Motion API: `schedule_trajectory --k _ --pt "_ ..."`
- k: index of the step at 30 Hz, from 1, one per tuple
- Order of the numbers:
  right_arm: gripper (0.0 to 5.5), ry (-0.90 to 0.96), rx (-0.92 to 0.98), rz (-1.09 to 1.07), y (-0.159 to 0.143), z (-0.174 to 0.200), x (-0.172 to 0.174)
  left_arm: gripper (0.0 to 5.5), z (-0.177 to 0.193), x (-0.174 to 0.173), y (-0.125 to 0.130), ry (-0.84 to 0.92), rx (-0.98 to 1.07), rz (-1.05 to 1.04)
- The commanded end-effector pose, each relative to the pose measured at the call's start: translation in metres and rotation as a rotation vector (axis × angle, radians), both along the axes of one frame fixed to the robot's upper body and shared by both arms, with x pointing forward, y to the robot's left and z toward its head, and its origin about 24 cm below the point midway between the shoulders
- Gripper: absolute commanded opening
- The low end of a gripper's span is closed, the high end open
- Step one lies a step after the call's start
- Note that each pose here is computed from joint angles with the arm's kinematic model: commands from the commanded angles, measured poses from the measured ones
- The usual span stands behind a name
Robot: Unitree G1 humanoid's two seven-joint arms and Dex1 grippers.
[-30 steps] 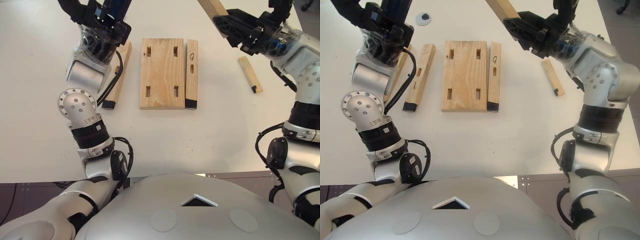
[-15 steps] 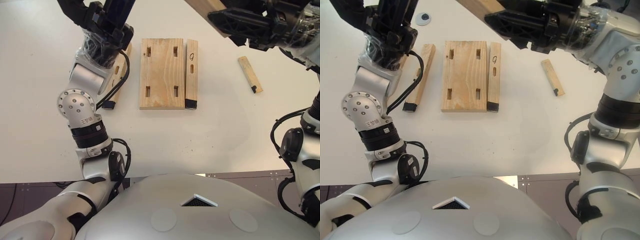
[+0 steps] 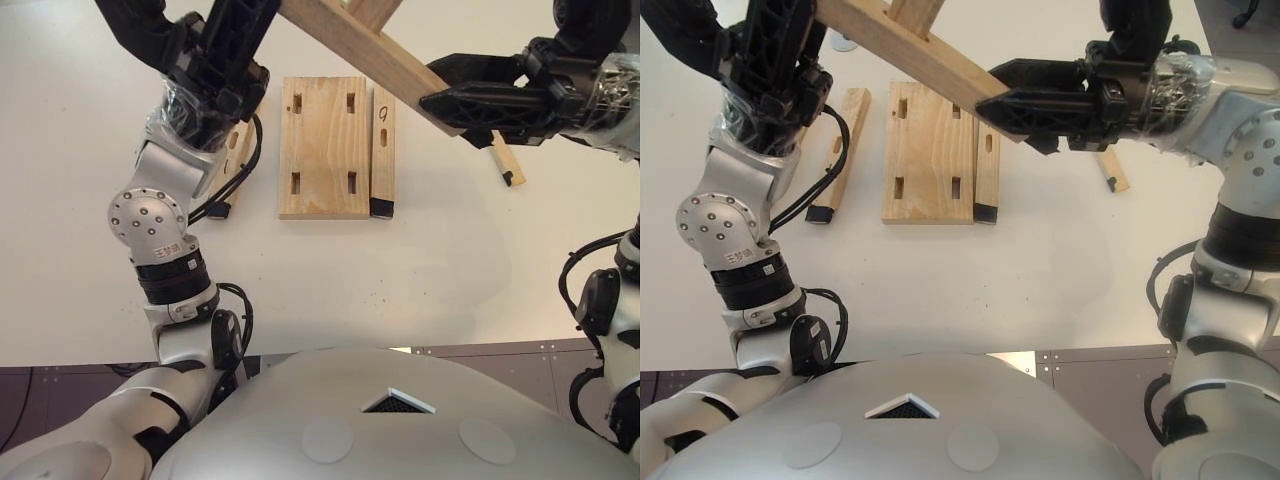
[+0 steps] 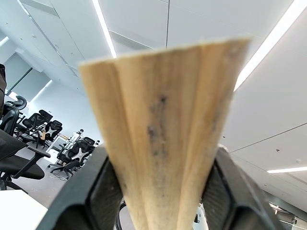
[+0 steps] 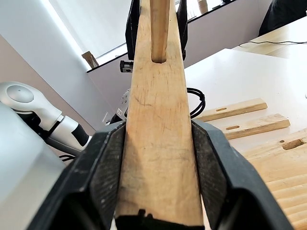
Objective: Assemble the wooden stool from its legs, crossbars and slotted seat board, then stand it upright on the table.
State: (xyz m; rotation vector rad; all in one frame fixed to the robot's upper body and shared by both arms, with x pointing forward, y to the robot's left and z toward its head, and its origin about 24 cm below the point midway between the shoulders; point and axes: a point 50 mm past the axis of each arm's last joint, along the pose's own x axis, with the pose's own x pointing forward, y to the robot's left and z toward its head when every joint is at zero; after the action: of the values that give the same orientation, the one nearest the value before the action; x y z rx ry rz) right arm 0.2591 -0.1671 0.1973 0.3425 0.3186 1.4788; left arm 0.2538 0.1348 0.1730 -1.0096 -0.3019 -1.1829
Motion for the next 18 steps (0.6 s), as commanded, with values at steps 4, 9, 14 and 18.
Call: schedule_trajectory --k 4,9,14,18 --pt "2.02 -0.011 0.044 0.018 0.004 0.004 -0.001 2.03 0.002 0.002 0.008 0.011 -0.056 0.022" --pt "2.74 0.006 0.004 -0.042 0.007 -0.008 0.003 2.03 0.006 0.016 0.035 0.043 -0.113 0.152" --pt "3.69 -0.017 -0.1 -0.115 0.005 -0.028 0.007 2.02 0.0 0.018 0.075 0.061 0.028 0.284" --pt "3.87 -0.064 -0.234 -0.173 0.003 -0.054 0.009 2.01 -0.017 0.016 0.091 0.091 0.299 0.323"
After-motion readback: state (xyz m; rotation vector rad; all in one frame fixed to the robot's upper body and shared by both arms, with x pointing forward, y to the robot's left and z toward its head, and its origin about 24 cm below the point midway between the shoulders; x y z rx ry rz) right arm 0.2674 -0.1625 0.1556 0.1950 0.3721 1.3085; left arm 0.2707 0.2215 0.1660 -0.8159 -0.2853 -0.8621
